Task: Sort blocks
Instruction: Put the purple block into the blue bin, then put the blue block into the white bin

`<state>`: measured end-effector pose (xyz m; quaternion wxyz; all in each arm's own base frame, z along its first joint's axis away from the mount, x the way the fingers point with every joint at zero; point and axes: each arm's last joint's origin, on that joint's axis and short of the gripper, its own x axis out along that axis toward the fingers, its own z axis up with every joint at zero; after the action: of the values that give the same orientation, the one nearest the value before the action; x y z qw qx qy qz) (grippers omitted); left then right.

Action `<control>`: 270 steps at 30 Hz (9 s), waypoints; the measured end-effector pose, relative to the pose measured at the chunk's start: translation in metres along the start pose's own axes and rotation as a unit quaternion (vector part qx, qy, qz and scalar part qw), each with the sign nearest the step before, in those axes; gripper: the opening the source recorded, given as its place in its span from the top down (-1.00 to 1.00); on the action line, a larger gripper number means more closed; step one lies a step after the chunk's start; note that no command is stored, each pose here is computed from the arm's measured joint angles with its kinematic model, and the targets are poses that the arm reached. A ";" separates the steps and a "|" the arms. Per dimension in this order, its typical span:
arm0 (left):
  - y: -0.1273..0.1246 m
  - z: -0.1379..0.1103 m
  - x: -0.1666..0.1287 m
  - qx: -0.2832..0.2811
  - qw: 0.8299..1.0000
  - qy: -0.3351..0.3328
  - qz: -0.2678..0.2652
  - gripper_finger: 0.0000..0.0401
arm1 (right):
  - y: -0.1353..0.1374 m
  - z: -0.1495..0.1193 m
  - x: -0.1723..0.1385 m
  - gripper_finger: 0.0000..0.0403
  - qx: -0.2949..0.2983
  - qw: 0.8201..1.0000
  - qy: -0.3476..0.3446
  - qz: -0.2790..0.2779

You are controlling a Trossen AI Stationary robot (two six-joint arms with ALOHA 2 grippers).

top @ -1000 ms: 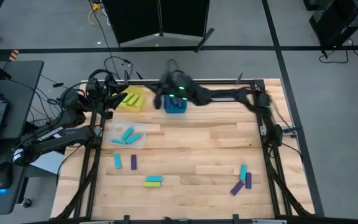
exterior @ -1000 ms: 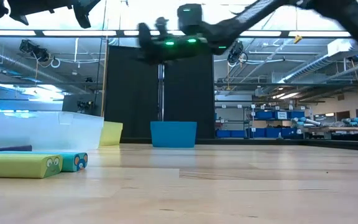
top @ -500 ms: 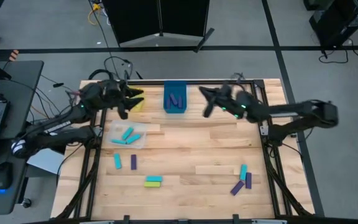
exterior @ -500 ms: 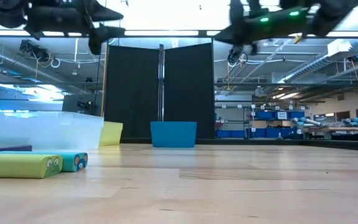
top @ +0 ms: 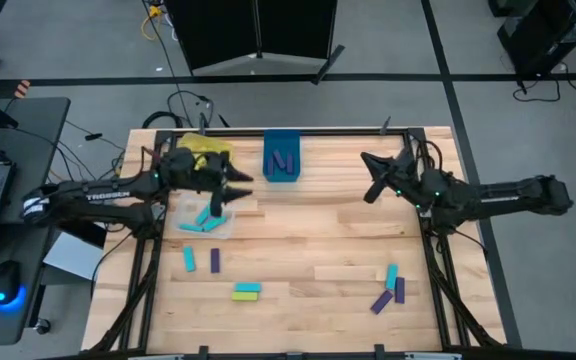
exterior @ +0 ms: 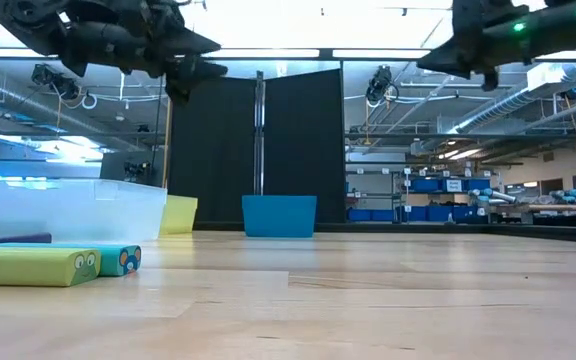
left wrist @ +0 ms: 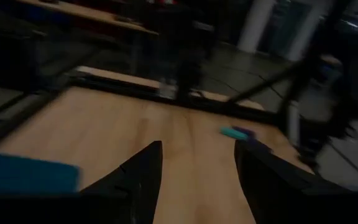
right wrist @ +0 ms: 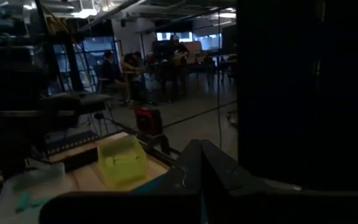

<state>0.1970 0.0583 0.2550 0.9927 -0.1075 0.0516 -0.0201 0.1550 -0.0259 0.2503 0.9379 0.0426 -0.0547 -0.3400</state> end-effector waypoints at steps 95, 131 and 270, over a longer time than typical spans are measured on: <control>-0.170 -0.155 0.054 -0.371 0.652 0.362 0.553 -0.18 | 0.002 -0.003 -0.019 0.93 -0.065 0.994 -0.005 0.083; -0.195 -0.072 0.100 -0.253 0.792 0.302 0.466 0.47 | 0.002 -0.001 -0.019 0.94 -0.058 0.995 -0.018 0.082; -0.185 -0.008 0.062 0.109 0.870 0.241 0.416 0.07 | 0.120 -0.082 -0.103 0.23 0.119 0.853 0.495 -0.118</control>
<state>0.2527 -0.1270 0.2815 0.8712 0.0408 0.3265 0.3644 0.1630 0.1355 0.1751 0.7816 0.3230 0.3820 -0.3726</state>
